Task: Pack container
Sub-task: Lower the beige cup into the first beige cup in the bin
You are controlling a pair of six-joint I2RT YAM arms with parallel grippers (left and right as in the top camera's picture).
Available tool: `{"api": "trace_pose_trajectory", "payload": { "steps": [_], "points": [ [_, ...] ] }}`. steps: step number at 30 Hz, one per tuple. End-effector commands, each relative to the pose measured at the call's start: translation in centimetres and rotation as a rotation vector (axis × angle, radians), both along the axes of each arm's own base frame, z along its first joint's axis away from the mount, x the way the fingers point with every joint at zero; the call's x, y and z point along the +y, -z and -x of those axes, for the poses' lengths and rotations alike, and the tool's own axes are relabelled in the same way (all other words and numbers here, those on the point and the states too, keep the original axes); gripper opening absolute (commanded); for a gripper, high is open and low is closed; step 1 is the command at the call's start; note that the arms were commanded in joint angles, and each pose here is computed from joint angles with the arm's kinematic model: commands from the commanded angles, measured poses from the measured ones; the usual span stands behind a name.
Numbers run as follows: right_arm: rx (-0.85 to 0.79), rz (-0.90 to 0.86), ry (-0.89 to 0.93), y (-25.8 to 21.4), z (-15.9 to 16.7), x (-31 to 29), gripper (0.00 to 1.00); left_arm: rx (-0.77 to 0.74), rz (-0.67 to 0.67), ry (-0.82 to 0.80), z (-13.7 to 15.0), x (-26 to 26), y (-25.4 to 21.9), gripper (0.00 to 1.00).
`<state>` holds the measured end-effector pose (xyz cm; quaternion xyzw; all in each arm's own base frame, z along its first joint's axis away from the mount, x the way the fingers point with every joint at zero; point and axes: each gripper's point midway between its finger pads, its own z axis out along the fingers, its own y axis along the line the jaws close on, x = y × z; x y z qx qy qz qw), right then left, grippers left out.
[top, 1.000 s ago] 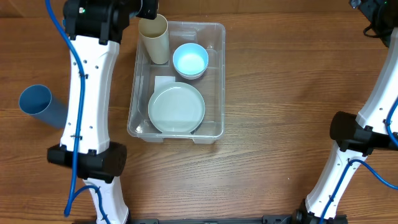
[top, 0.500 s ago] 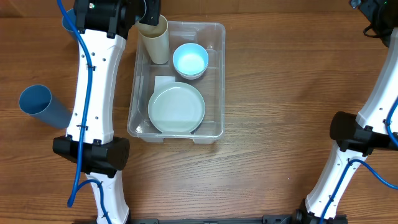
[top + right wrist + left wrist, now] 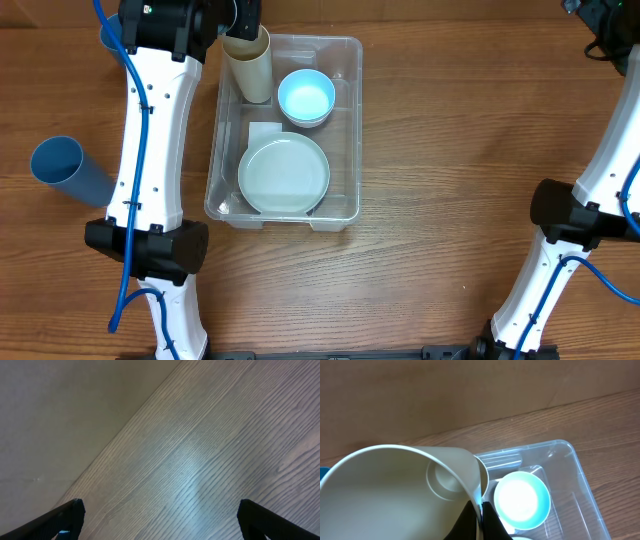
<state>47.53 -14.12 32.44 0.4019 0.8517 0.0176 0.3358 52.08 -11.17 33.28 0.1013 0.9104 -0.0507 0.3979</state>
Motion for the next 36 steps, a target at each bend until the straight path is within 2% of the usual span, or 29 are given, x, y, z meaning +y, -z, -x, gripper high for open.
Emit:
{"api": "trace_pose_trajectory", "payload": {
  "steps": [1, 11, 14, 27, 30, 31, 36],
  "points": [
    [-0.015, 0.008, -0.001, -0.6, 0.1, 0.0, 1.00, -0.006, 0.001, 0.023, -0.1, -0.3, -0.1, 0.04],
    [-0.015, 0.008, -0.001, -0.6, 0.2, 0.0, 1.00, 0.004, -0.001, 0.024, 0.1, -0.3, 0.1, 0.04],
    [-0.015, 0.008, -0.001, -0.6, 0.2, 0.0, 1.00, 0.004, -0.001, 0.024, 0.1, -0.3, 0.1, 0.12],
    [-0.015, 0.008, -0.001, -0.6, 0.1, 0.0, 1.00, 0.003, -0.001, 0.023, 0.0, -0.3, 0.1, 0.13],
    [-0.015, 0.008, -0.001, -0.6, 0.1, 0.0, 1.00, 0.000, 0.000, 0.023, 0.0, -0.3, 0.1, 0.22],
    [-0.015, 0.008, -0.001, -0.6, 0.2, 0.0, 1.00, -0.005, 0.000, 0.023, -0.1, -0.3, 0.0, 0.34],
    [-0.015, 0.008, -0.001, -0.6, 0.2, 0.0, 1.00, -0.037, 0.006, -0.010, -0.5, 1.3, -1.0, 0.70]
  ]
}}
